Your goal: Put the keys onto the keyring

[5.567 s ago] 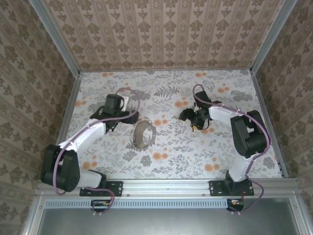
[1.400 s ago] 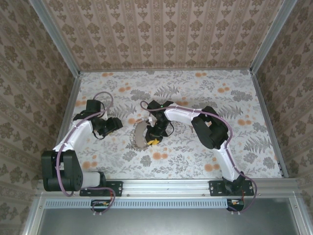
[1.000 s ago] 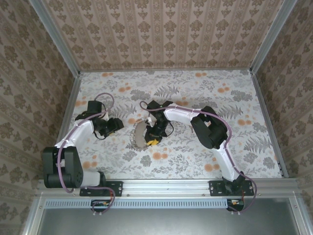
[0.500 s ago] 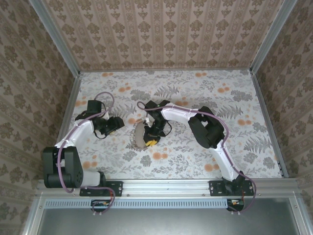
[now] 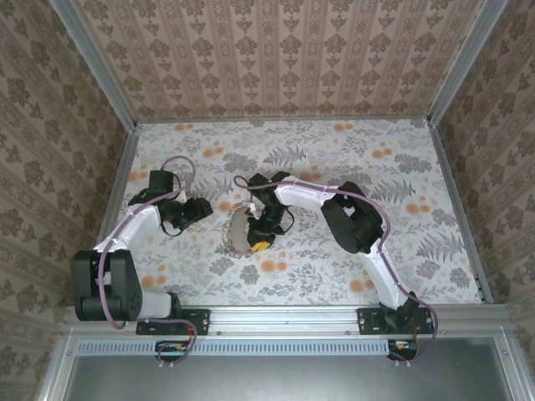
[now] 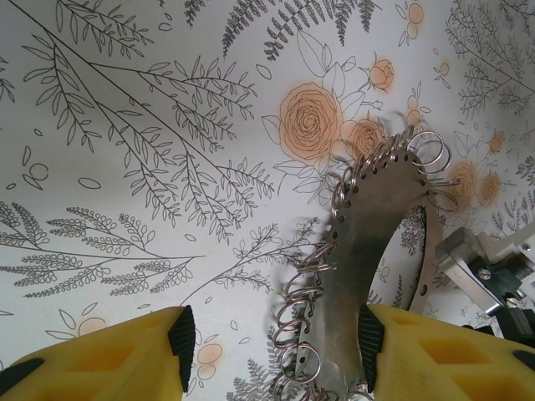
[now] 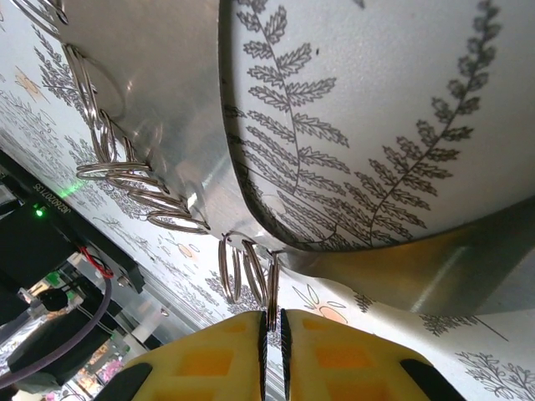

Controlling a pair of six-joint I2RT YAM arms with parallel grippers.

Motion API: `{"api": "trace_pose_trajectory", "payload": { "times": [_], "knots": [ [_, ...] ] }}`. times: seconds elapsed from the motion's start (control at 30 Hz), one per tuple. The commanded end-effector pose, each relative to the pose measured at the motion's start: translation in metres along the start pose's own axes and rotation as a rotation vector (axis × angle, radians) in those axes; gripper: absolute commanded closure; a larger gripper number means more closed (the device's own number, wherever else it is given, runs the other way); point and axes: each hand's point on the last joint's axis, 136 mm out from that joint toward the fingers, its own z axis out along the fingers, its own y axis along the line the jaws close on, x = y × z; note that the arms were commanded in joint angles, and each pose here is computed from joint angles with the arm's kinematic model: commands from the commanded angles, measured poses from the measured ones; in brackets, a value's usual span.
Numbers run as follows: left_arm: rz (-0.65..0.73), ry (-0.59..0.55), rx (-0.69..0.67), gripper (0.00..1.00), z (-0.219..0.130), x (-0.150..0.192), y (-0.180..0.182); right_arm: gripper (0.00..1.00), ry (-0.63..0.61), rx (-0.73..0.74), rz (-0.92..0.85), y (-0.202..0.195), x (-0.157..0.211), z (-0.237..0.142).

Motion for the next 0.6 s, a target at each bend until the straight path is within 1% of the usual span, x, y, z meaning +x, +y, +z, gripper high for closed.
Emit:
{"api": "trace_pose_trajectory", "payload": {
  "times": [0.0, 0.23, 0.37, 0.43, 0.5, 0.57],
  "knots": [
    [-0.020, 0.011, 0.017, 0.43, 0.002, 0.002, 0.000, 0.85, 0.039, 0.016, -0.011, -0.001, 0.004, 0.004],
    [-0.023, 0.010, 0.014, 0.43, 0.000, 0.003, 0.000, 0.84, 0.055, 0.018, -0.016, 0.001, 0.000, 0.008],
    [-0.018, 0.010, 0.012, 0.43, -0.001, 0.005, 0.001, 0.85, 0.059, 0.038, -0.013, -0.001, 0.000, 0.008],
    [-0.016, 0.009, 0.012, 0.43, -0.001, 0.005, 0.001, 0.88, 0.057, 0.049, -0.015, -0.001, 0.001, 0.008],
    [-0.009, 0.005, 0.018, 0.43, -0.002, 0.002, -0.002, 0.93, 0.040, 0.053, -0.022, -0.001, 0.001, 0.004],
    [0.033, -0.011, 0.056, 0.42, -0.007, -0.001, -0.011, 0.98, 0.021, 0.056, -0.036, 0.000, 0.001, 0.001]
  ]
}}
